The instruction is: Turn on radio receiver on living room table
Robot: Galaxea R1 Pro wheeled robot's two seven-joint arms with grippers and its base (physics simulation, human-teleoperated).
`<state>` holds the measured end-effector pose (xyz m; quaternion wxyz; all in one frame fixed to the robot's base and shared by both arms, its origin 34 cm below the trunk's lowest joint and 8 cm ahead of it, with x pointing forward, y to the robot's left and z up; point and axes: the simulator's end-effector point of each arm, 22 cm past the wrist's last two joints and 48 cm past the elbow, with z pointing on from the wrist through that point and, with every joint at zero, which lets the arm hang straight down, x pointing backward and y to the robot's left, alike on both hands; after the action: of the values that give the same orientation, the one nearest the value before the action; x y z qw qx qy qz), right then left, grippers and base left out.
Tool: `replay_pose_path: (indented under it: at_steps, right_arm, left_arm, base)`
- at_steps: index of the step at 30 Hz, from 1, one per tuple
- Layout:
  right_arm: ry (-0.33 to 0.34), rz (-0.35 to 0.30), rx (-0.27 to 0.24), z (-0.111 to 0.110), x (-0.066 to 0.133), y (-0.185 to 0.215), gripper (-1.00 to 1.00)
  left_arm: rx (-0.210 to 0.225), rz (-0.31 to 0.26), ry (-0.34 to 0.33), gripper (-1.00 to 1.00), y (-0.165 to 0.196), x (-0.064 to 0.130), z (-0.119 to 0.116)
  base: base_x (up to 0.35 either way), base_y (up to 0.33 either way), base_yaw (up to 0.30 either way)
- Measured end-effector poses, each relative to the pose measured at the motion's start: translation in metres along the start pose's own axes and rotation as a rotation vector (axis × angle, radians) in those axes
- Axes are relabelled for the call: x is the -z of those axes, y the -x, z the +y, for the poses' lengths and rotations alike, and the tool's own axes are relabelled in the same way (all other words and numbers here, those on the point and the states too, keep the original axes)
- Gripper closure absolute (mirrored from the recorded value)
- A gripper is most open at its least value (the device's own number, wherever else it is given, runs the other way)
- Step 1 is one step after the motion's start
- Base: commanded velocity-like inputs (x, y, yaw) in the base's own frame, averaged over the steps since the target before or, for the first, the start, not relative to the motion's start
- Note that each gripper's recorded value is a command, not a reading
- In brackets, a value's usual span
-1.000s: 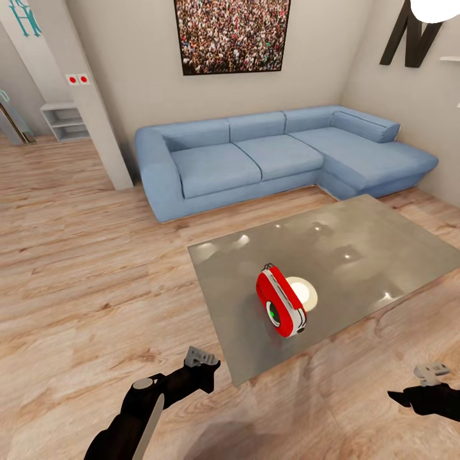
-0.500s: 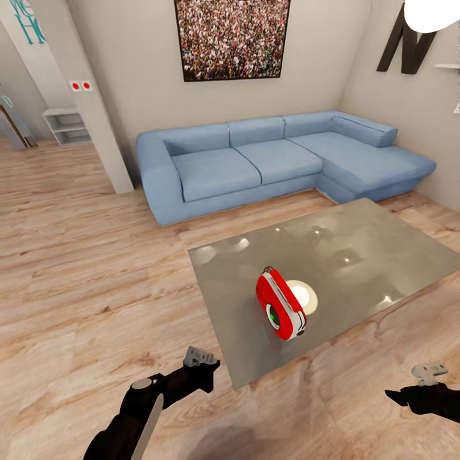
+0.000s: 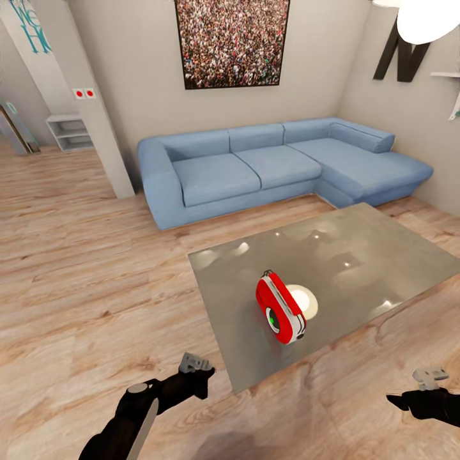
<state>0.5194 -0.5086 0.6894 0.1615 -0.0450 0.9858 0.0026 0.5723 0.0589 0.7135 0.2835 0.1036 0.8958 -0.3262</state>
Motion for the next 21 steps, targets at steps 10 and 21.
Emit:
replay_pose_path:
  at_steps: [10,21]
  right_arm:
    - [-0.053,0.034,0.002,-0.014,-0.023,-0.048,-1.0]
    - [-0.047,0.126,-0.043,-0.007,-0.042,-0.12,-1.0]
  left_arm:
    - [0.029,0.135,0.073,1.0,-0.062,0.017,0.051]
    - [0.148,0.325,0.12,1.0,-0.164,0.031,0.077]
  base:
    - [0.0,0.0,0.0]
    - [0.0,0.0,0.0]
